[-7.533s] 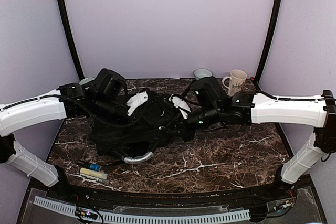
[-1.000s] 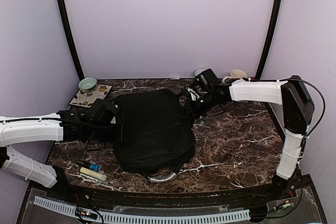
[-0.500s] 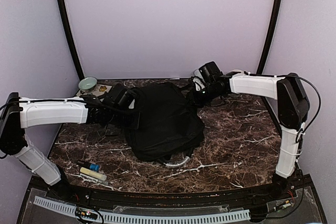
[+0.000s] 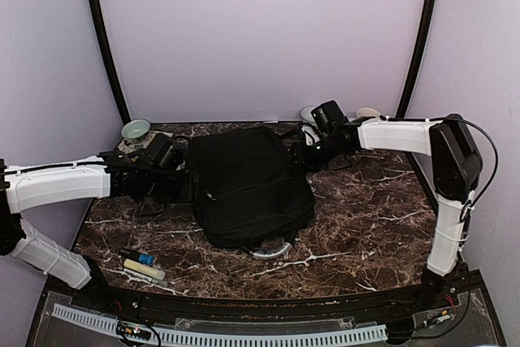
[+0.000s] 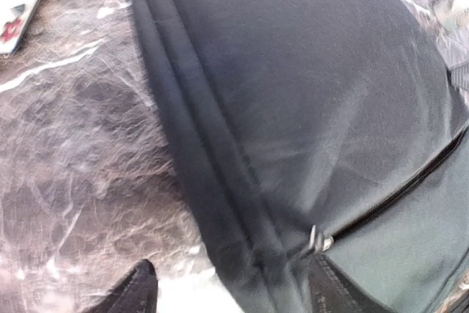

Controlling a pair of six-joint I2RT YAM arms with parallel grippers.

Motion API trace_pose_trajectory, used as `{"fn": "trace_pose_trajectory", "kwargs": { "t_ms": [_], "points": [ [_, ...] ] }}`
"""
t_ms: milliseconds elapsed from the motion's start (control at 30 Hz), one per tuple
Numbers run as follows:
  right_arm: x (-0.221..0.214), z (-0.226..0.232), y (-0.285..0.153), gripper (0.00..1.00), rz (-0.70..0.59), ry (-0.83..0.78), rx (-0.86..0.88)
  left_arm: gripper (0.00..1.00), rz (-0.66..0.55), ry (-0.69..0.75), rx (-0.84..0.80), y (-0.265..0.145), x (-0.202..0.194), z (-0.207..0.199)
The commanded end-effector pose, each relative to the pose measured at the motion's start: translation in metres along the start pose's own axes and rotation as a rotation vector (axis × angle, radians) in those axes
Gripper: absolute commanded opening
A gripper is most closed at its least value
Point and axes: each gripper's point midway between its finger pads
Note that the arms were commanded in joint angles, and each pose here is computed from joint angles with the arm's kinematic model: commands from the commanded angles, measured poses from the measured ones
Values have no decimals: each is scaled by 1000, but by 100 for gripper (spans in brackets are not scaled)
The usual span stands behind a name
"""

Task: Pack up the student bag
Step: Grab the pen at the corner of the board.

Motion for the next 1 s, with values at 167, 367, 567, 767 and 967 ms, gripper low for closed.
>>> {"fn": "trace_pose_trajectory", "kwargs": {
  "t_ms": [167,367,567,767,967],
  "points": [
    [28,5,-40,48,-40,-84,-76,78,56,-60,247,-56,-19,74],
    [31,8,-64,52,-66,-107,-126,75,238,-202,361,-71,-71,116],
    [14,11,-76,53,-73,-73,-130,75,330,-418,493,-80,-105,165],
    [0,18,-75,54,-54,-54,-115,73,317,-687,426,-64,-109,174],
    [-6,23,-78,54,-50,-61,-110,71,309,-920,421,-43,-112,186]
  ]
}}
Point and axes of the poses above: each gripper's point midway between its finger pads, its own y axis out along the fingers, its own z axis along the line the jaws close on, x = y × z, and after that the axes turned 14 degrees about -y, right-handed
